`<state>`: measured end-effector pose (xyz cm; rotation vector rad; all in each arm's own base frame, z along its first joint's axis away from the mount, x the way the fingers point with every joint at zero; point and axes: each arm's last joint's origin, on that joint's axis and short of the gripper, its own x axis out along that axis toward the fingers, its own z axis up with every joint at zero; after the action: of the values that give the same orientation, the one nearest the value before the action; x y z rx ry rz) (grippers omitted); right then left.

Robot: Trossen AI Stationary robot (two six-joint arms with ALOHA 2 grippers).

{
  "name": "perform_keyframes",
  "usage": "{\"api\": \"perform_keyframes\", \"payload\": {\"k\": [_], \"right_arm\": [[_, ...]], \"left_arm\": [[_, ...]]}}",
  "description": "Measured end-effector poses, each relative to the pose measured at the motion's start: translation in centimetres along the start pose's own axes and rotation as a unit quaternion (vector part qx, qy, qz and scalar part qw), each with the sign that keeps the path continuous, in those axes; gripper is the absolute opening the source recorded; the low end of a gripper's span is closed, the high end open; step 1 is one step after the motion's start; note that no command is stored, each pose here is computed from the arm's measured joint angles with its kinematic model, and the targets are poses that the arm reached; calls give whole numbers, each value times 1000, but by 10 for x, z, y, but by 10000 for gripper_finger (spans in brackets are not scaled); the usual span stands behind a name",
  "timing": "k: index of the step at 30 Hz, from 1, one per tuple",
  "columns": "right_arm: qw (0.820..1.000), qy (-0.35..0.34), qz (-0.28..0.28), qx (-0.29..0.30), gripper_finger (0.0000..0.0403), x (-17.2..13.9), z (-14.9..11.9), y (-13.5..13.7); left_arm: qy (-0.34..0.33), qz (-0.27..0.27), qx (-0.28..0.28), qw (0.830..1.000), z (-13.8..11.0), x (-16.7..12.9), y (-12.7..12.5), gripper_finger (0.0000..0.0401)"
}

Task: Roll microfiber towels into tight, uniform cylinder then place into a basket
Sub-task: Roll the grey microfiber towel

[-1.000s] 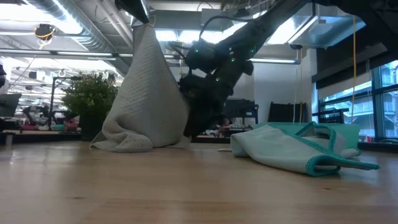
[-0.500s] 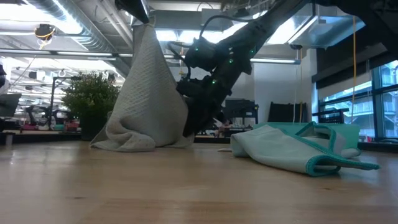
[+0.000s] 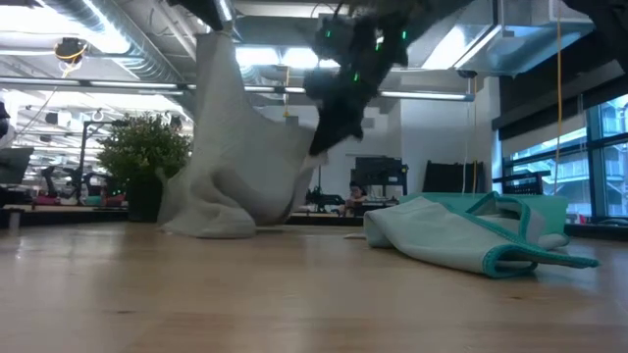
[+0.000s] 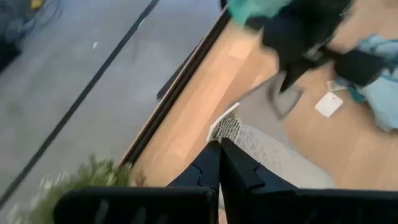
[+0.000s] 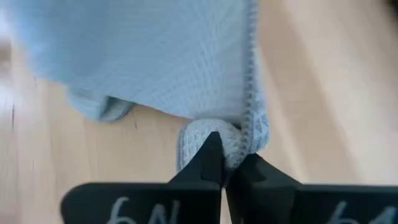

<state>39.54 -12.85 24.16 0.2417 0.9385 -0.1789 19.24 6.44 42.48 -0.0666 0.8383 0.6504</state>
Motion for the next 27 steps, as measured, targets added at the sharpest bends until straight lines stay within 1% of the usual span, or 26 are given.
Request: {"api": "perform_keyframes", "payload": {"k": [2,4,6,9,12,16,19,21,23,25,27], "right_arm": [[1000,-7,-3,-12,3,-20,10,-1],[1000,0,-11,-26,2,-37,18,-2],[999,9,-33,-42,2,-52,25,-2],[995,1,-80,-64,2,-78,40,0],[989,-20,-121,-84,2,-101,52,0],[982,-43,-160,-92,1,-126,64,-3],[980,-48,-169,-97,1,-133,66,-8],[978,-45,-172,-106,1,-132,66,-12],[977,-39,-171,-120,1,-129,64,-16],[979,-36,-153,-129,1,-123,63,-20],[979,-50,-136,-145,1,-119,66,-22]], "left_arm": [[0,11,-29,1000,2,-6,6,0],[-1,18,-50,999,3,-10,9,0],[10,34,-50,998,2,-12,12,0],[1,58,-49,997,3,-13,14,0],[1,73,-51,996,3,-13,15,0],[1,77,-53,996,3,-12,16,0],[6,76,-49,996,1,-14,16,0],[21,75,-41,996,-3,-16,15,0],[38,74,-45,995,-9,-19,14,0],[57,70,-58,994,-14,-21,13,0],[65,65,-76,993,-20,-27,12,0]]}}
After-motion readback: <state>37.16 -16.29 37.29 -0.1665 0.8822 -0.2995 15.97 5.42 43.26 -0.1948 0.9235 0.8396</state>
